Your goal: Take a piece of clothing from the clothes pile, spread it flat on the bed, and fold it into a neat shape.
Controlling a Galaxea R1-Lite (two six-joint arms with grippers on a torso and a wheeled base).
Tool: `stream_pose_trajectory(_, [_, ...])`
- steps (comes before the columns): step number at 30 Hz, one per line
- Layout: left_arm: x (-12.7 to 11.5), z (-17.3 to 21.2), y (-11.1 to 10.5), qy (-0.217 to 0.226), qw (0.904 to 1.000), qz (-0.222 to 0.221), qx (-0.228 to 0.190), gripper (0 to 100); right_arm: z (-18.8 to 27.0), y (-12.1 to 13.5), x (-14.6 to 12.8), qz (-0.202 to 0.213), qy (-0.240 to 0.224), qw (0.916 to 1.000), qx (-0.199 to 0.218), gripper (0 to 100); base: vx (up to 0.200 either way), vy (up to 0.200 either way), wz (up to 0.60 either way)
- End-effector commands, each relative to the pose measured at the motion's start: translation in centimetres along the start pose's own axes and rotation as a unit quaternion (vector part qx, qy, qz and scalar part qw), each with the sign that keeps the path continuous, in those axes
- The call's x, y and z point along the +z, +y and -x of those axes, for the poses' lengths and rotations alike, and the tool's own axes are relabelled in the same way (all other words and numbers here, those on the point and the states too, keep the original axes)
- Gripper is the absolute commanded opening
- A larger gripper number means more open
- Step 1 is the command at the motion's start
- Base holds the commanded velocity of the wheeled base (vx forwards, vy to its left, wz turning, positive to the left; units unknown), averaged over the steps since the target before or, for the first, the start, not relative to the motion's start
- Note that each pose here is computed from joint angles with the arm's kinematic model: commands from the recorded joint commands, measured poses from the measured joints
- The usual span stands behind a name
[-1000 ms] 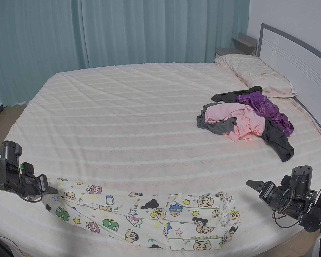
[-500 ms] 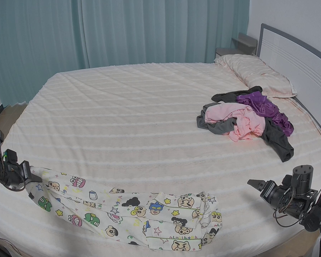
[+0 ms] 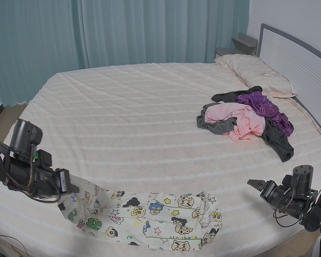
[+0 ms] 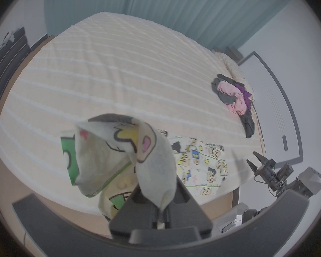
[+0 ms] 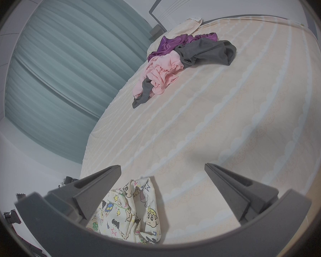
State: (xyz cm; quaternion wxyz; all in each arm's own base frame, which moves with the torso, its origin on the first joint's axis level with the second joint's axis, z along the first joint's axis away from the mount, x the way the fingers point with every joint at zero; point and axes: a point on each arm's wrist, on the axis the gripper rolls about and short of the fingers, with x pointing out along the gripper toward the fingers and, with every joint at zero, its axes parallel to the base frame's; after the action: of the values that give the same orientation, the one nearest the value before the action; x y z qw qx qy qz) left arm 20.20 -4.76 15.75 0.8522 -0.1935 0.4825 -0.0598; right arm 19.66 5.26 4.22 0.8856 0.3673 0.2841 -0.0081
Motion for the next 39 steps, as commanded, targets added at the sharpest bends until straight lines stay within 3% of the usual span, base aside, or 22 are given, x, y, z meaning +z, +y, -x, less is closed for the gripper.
stream_pose_trajectory(1, [-2.6, -3.2, -8.3, 0.011, 0.9992, -0.037, -0.010, 0, 0.1, -0.1, -0.1, 0.001, 0.002, 1.0000, -0.003, 100, 0.000, 0.000, 0.00])
stream_pose_trajectory(7, [-4.9, -6.6, -13.5, 0.050, 0.9943, -0.091, -0.022, 0, 0.1, -0.1, -0.1, 0.007, 0.002, 1.0000, -0.003, 100, 0.000, 0.000, 0.00])
stream_pose_trajectory(12, [-6.1, -8.7, -16.3, 0.068, 0.9917, -0.105, -0.030, 0, 0.1, -0.1, -0.1, 0.007, 0.003, 1.0000, -0.003, 100, 0.000, 0.000, 0.00])
stream_pose_trajectory(19, [-6.4, -9.0, -18.4, 0.068, 0.9908, -0.103, -0.055, 0, 0.1, -0.1, -0.2, 0.008, 0.004, 1.0000, -0.002, 100, 0.000, 0.000, 0.00])
stream_pose_trajectory(25, [-6.9, -8.4, -20.3, 0.047, 0.9888, -0.093, -0.107, 0, 0.0, -0.1, -0.2, 0.007, 0.004, 1.0000, -0.002, 100, 0.000, 0.000, 0.00])
stream_pose_trajectory(30, [-6.9, -9.2, -20.6, 0.040, 0.9896, -0.080, -0.112, 0, 0.0, 0.0, -0.2, 0.008, 0.006, 0.9999, -0.002, 100, 0.000, 0.000, 0.00])
stream_pose_trajectory(31, [-6.9, -9.3, -20.7, 0.038, 0.9895, -0.078, -0.115, 100, 0.0, 0.0, -0.2, 0.008, 0.006, 0.9999, -0.002, 100, 0.000, 0.000, 0.00])
stream_pose_trajectory(39, [-7.3, -10.7, -21.8, 0.009, 0.9886, -0.023, -0.148, 100, 0.0, 0.0, -0.3, 0.009, 0.007, 0.9999, -0.001, 100, 0.000, 0.000, 0.00])
